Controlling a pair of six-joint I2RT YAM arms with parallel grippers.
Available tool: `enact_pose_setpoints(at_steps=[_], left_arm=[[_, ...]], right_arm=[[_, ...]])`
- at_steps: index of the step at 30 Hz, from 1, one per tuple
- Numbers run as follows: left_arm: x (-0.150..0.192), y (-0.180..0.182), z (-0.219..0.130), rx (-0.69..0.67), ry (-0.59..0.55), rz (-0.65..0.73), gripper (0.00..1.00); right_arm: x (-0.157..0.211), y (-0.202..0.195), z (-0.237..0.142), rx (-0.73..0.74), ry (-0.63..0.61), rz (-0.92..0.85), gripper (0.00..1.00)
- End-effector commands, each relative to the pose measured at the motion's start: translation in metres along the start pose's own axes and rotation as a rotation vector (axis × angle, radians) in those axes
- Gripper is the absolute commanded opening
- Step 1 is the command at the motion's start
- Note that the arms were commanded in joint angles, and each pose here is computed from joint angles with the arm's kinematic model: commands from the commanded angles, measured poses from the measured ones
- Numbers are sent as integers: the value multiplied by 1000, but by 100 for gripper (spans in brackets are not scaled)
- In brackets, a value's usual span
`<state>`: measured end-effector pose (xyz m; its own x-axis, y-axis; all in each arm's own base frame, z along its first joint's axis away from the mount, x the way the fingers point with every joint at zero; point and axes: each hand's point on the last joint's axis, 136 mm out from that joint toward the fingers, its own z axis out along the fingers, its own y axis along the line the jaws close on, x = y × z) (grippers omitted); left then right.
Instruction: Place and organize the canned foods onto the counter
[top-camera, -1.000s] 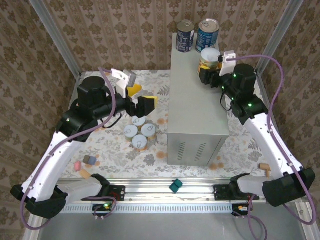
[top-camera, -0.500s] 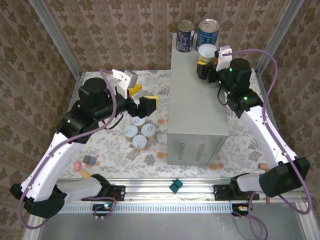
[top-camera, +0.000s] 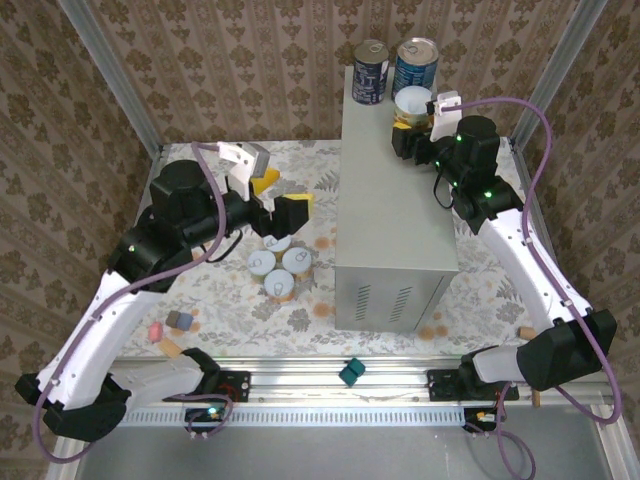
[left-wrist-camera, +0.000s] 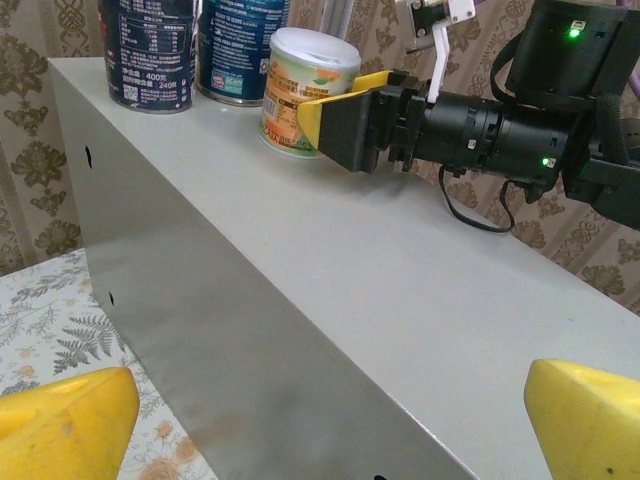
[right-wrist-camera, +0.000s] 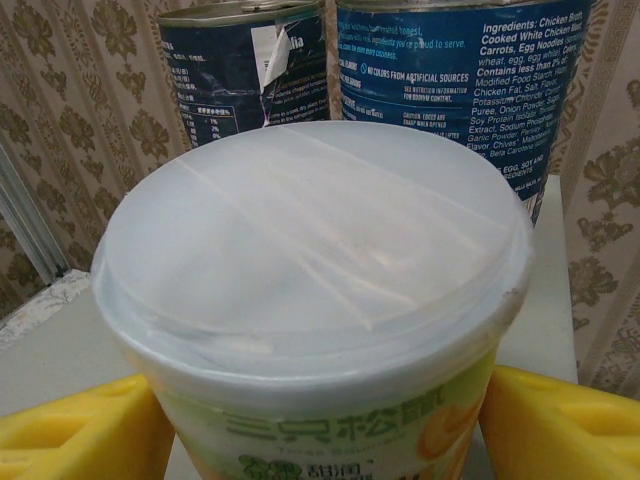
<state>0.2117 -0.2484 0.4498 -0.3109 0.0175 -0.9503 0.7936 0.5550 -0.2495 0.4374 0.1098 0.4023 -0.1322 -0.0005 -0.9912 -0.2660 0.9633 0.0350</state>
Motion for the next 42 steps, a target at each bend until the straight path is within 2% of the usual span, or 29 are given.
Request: enact_pose_setpoints(at_steps=[1,20,42], left_arm=[[-5,-5,-7,8,-30,27,100],[-3,-4,-11,0,-29,32,100],[-2,-4,-13,-7,-30,36,100]], right_arm=[[12,-12,8,57,44,-15,78],[16,-20,21,77,60,-32,78],[18,-23,14,71,44,-9,77]])
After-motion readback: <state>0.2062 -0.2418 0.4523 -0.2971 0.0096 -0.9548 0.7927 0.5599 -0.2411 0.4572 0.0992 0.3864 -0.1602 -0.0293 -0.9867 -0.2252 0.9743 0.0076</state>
